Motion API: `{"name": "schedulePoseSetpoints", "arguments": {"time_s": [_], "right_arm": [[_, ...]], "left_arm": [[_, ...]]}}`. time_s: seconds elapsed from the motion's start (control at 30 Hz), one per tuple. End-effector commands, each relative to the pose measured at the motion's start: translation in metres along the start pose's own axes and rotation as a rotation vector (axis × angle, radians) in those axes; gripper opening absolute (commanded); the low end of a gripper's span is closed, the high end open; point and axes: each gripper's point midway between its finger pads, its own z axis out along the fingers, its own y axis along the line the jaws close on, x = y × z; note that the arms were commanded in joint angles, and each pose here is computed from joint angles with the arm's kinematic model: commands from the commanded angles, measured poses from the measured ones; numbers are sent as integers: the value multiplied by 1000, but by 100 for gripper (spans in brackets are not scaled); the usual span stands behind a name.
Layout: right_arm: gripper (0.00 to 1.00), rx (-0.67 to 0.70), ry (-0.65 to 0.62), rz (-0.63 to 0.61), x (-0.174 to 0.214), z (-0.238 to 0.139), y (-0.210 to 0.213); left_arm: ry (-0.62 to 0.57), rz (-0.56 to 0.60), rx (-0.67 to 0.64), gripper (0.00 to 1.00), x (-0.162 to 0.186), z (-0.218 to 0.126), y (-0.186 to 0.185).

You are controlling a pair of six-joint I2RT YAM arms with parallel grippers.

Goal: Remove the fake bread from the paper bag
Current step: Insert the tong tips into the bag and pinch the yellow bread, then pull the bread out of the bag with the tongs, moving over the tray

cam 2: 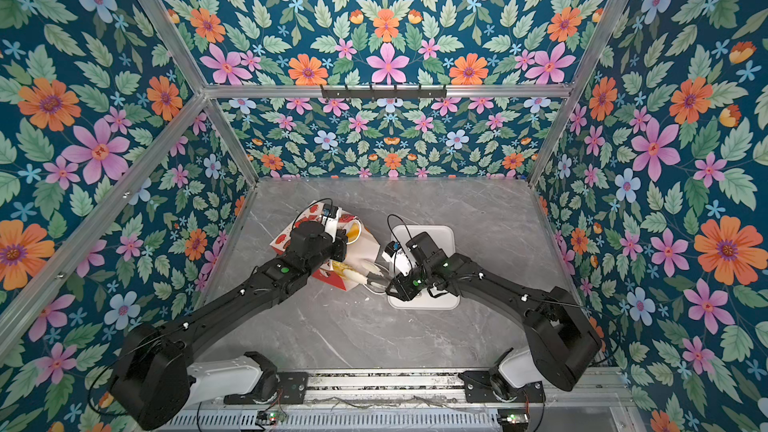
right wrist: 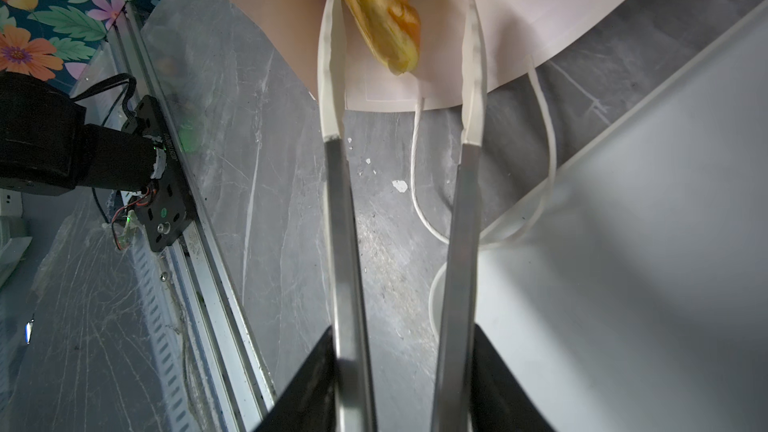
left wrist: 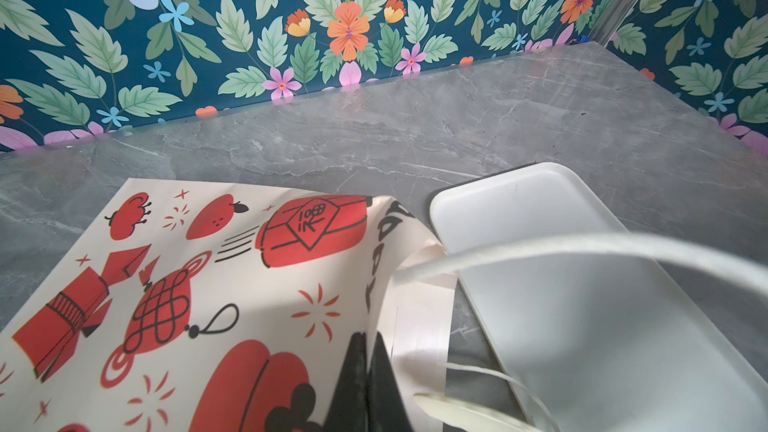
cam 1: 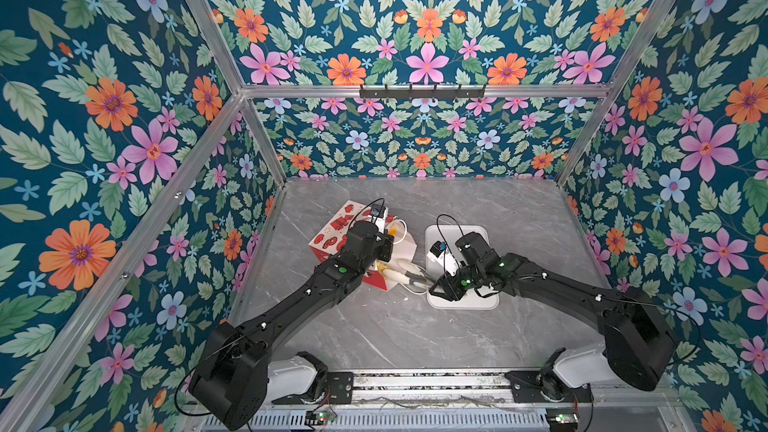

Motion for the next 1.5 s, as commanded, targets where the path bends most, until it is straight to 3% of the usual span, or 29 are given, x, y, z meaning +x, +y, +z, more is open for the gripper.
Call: {"name": "schedulePoseSetpoints", "arguments": {"time_s": [0.0, 0.33, 0.57, 0.8, 1.47], "right_arm": [[47, -41, -41, -29, -13, 2, 5], [47, -112, 20, -25, -11, 16, 10], [26, -88, -9, -30, -14, -2, 15], [13, -23, -24, -32, -8, -27, 16], [7, 188, -39, 153, 46, -108, 15]], "left_arm": [[-38, -21, 17, 0, -10, -2, -3], [-48, -25, 24, 0, -12, -3, -4], [-50, -25, 13, 0, -14, -2, -3], [-55, -31, -1, 0, -17, 1, -1], [-80, -99, -89, 0, -31, 10, 14]]}}
